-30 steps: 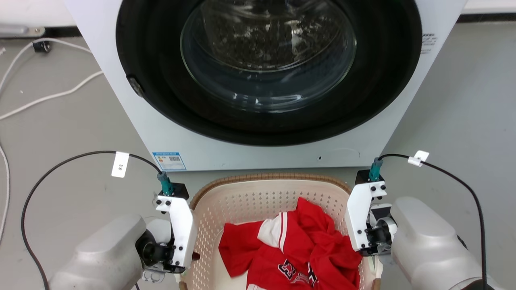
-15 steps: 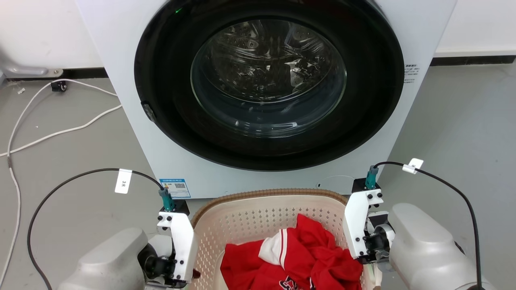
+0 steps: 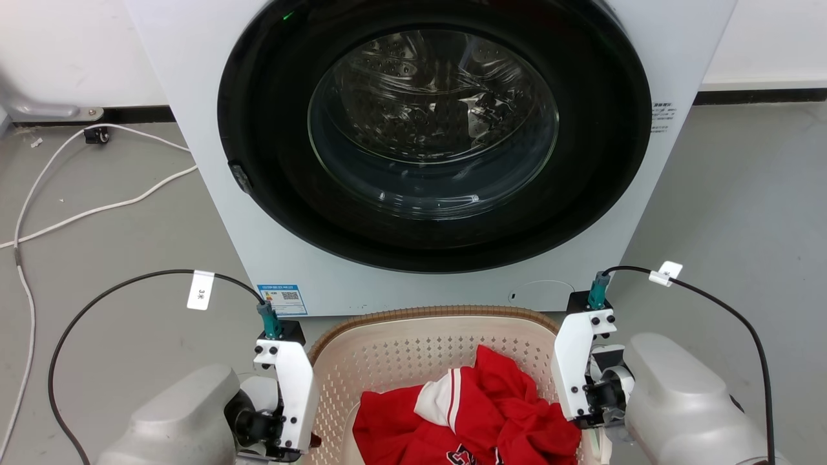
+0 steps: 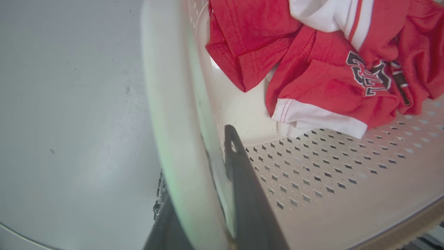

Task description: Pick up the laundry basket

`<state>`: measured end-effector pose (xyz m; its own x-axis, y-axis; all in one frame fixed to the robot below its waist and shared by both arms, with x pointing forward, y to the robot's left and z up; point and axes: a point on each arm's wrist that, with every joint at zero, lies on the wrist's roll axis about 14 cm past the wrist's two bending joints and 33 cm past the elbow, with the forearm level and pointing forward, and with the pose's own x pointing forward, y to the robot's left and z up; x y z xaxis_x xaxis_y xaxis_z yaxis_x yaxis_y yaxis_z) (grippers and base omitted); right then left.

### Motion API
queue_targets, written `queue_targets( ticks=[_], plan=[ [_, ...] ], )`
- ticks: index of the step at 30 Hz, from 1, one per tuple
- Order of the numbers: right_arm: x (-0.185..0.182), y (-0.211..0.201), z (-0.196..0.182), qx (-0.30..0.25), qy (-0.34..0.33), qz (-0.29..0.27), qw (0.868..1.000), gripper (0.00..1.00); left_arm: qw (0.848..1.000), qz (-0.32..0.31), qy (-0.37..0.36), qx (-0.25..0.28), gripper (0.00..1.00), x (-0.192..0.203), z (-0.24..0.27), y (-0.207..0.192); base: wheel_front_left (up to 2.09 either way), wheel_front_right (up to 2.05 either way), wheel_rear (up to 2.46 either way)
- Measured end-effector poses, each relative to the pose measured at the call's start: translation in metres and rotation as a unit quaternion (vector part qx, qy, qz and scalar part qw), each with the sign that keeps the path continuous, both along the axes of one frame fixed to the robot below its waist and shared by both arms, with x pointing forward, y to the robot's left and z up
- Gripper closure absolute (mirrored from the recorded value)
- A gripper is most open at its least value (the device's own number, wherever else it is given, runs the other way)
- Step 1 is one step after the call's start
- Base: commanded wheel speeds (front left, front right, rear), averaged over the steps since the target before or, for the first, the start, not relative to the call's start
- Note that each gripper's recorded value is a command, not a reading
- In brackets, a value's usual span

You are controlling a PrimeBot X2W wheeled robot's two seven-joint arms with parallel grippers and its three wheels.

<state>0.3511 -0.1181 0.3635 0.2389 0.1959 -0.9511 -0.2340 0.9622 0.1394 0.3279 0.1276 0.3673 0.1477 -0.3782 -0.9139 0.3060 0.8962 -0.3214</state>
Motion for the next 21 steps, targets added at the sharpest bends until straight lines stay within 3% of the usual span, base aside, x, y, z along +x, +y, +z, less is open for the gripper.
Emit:
queue_targets(
  ticks=[21],
  plan=[
    [-0.0009, -0.0013, -0.0011, 0.000, -0.004, -0.003, 1.000, 1.00, 1.000, 0.001, -0.002, 0.002, 1.00, 0.0005, 0.0004, 0.0001, 0.00, 0.00, 0.00]
  ],
)
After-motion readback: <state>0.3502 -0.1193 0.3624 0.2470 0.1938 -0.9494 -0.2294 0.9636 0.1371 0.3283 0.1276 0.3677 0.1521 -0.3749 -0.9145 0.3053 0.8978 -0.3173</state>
